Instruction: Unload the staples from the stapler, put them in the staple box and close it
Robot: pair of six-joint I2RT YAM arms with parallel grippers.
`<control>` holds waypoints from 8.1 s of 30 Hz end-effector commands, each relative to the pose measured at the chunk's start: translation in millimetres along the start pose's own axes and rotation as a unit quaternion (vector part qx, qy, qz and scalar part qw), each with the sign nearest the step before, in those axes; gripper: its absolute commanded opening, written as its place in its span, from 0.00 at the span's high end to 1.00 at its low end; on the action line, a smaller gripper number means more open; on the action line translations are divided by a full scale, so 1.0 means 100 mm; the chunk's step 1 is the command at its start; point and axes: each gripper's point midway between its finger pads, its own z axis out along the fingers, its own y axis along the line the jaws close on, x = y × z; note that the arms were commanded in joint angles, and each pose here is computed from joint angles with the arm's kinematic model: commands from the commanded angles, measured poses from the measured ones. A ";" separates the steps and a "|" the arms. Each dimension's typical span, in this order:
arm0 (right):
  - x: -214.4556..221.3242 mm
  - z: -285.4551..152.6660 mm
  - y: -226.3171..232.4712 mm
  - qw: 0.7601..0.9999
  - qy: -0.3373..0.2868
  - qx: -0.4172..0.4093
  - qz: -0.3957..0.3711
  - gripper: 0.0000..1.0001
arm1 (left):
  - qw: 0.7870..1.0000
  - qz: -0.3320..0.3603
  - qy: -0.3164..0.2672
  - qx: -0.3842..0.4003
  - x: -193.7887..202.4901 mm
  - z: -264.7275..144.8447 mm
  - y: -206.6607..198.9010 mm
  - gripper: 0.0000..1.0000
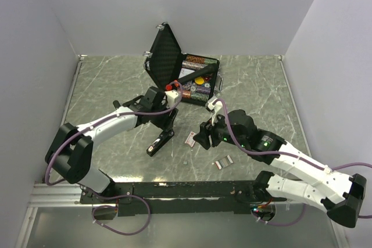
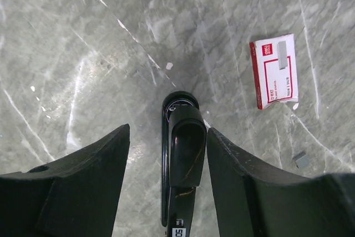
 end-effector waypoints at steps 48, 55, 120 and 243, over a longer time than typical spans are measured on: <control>-0.26 -0.23 -0.02 0.999 -0.033 0.016 -0.011 0.37 | 1.000 0.020 -0.006 -0.009 0.00 -0.16 -0.27 0.99; -0.42 -0.31 0.08 0.999 -0.033 -0.006 -0.027 0.37 | 0.993 0.037 -0.079 0.085 -0.31 -0.63 -0.64 0.99; -0.44 -0.25 1.08 0.942 0.046 -0.300 -0.145 0.75 | 0.849 0.169 -0.261 0.428 -0.41 -2.38 -1.80 0.99; -0.19 0.65 0.39 0.998 -0.019 -0.065 0.009 1.00 | 0.845 -0.152 -0.486 0.167 -1.39 -2.38 -0.81 0.99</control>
